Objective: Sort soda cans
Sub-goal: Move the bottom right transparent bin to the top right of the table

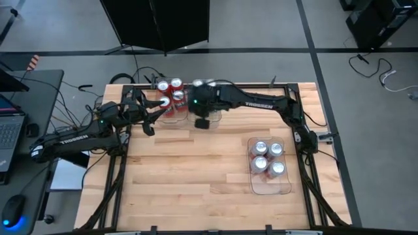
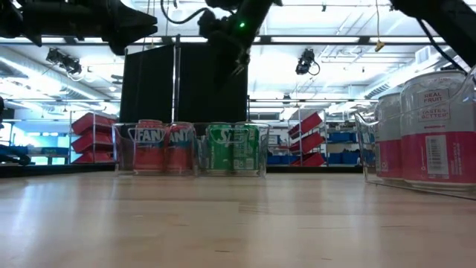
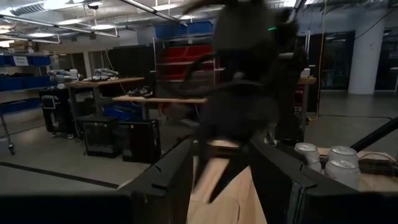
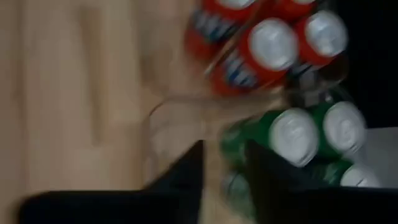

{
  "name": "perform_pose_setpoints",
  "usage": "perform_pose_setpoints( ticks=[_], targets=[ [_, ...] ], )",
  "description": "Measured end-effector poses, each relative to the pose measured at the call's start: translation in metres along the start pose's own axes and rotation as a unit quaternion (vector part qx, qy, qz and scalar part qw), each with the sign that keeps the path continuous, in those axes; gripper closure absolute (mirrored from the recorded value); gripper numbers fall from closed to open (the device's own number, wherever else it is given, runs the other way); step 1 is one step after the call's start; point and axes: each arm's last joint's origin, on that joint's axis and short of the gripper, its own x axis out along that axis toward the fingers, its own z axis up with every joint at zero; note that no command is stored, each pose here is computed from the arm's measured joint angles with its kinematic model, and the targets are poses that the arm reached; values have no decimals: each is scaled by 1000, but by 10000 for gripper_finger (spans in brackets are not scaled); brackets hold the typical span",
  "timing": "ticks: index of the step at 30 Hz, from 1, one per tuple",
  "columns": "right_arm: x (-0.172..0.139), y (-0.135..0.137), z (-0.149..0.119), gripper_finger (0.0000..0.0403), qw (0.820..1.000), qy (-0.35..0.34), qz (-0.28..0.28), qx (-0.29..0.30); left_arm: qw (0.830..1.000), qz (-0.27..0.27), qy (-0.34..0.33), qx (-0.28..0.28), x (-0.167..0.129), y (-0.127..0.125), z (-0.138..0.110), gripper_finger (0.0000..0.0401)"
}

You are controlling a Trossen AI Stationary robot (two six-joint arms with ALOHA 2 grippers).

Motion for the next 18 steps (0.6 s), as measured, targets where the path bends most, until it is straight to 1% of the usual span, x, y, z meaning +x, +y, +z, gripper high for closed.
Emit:
perform_pose_setpoints(
  ticks=[2,3,4,7,10,12,15,18],
  targets=[
    [-5,10,-5,361,999,30,12,-17,1000,0,6,0,0,0,-1,244],
    [-6,15,-9,381,998,50,18,-26,1000,0,9,0,0,0,-2,244],
    [-6,20,-13,388,997,71,25,-31,1000,0,13,0,0,0,-2,244],
    [-6,38,-26,389,991,126,37,-35,1000,-1,24,-1,0,0,-5,244],
    [-17,54,-38,400,986,155,47,-36,1000,-1,26,0,0,0,-5,244],
    [-26,63,-47,399,984,168,51,-26,1000,-1,26,0,0,0,-5,244],
    [-42,71,-64,402,981,188,55,4,1000,-1,26,0,0,0,-5,244],
    [-58,73,-87,402,975,206,56,66,1000,-1,27,0,0,0,-5,244]
  ],
)
